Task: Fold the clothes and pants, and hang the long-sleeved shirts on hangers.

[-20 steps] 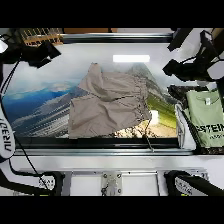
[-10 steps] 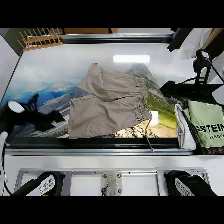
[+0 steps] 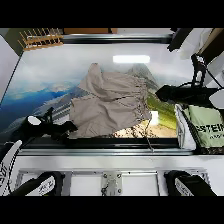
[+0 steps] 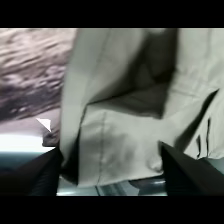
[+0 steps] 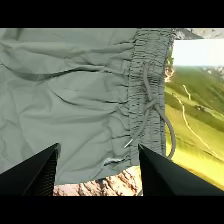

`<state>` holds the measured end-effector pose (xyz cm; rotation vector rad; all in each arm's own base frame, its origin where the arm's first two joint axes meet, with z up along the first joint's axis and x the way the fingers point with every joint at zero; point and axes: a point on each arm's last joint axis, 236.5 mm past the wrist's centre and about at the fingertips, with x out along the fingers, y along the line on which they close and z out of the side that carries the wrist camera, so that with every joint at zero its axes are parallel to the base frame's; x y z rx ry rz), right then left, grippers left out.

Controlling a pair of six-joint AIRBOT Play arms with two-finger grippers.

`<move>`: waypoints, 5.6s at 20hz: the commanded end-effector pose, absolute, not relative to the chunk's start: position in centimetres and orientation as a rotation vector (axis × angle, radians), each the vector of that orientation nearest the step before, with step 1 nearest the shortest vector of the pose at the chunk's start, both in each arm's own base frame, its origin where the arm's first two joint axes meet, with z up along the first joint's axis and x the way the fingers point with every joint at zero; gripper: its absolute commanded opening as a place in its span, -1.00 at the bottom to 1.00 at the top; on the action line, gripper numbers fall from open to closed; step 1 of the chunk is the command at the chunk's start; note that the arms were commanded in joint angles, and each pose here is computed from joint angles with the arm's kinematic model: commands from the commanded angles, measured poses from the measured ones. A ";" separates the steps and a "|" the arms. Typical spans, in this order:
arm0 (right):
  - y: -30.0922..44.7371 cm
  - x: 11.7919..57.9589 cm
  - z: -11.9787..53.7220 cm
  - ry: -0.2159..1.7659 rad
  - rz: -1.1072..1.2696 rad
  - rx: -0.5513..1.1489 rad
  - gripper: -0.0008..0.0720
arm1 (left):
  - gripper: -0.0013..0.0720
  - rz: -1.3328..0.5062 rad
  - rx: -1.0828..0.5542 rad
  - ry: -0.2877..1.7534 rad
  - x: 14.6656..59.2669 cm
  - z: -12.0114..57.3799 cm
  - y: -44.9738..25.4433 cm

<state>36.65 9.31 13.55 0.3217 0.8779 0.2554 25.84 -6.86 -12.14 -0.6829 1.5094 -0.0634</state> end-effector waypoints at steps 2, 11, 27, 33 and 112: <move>9.1 36.1 13.0 0.908 0.252 0.326 0.47 | -0.62 -0.131 -0.617 1.509 27.1 -11.8 -8.9; 3.2 31.6 -4.7 1.238 -0.112 0.753 0.47 | -0.94 -0.142 -0.542 1.346 28.6 -7.2 -7.0; 10.4 37.6 -10.5 1.139 0.101 0.808 -0.89 | -0.94 -0.165 -0.511 1.332 28.9 -7.2 -8.0; 10.3 40.0 3.2 0.999 0.329 0.436 -0.90 | -0.94 -0.144 -0.485 0.944 36.2 7.8 -3.1; 0.2 35.1 8.2 1.009 -0.097 0.307 0.98 | 0.54 -0.266 -0.606 1.530 23.4 -12.4 -16.0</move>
